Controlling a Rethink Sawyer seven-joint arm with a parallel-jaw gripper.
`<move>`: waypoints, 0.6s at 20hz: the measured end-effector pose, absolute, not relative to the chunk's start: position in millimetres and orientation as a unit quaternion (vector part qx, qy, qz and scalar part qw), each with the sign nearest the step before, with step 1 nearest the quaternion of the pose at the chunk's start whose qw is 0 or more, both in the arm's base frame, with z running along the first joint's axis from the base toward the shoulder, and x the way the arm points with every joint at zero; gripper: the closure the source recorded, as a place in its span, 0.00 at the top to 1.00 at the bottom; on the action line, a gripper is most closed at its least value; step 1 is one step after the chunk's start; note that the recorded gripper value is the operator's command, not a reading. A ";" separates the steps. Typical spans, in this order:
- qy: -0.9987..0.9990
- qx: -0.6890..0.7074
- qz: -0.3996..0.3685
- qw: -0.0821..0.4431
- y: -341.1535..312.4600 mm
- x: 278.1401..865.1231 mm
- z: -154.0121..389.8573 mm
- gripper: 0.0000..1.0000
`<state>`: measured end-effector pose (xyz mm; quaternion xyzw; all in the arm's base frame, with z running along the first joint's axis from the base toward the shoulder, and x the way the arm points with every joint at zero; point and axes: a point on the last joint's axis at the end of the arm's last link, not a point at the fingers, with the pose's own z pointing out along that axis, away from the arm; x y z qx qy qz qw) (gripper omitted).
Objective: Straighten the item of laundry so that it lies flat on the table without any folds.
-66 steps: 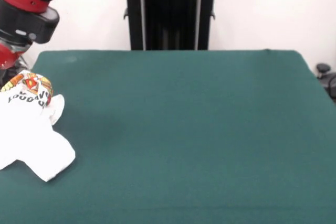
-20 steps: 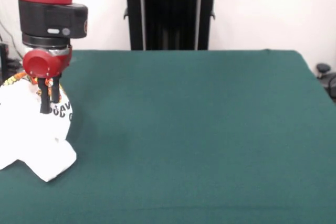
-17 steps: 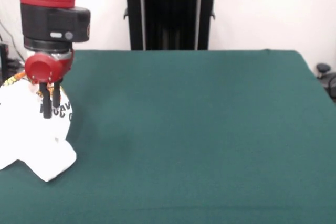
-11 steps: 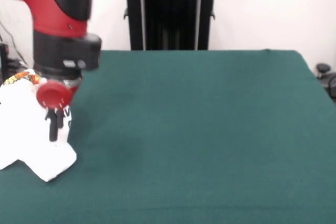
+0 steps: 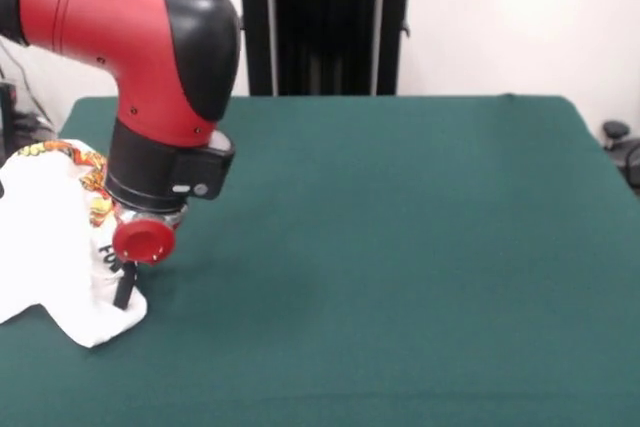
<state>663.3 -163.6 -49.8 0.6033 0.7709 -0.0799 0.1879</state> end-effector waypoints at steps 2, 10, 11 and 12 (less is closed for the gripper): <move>0.751 0.634 -0.057 0.176 -172.7 665.1 -46.8 1.00; 0.643 0.756 0.072 0.097 -217.3 659.3 -37.9 1.00; 0.632 0.765 0.086 0.088 -221.9 658.0 -37.6 1.00; 0.626 0.769 0.093 0.084 -224.1 657.2 -37.6 1.00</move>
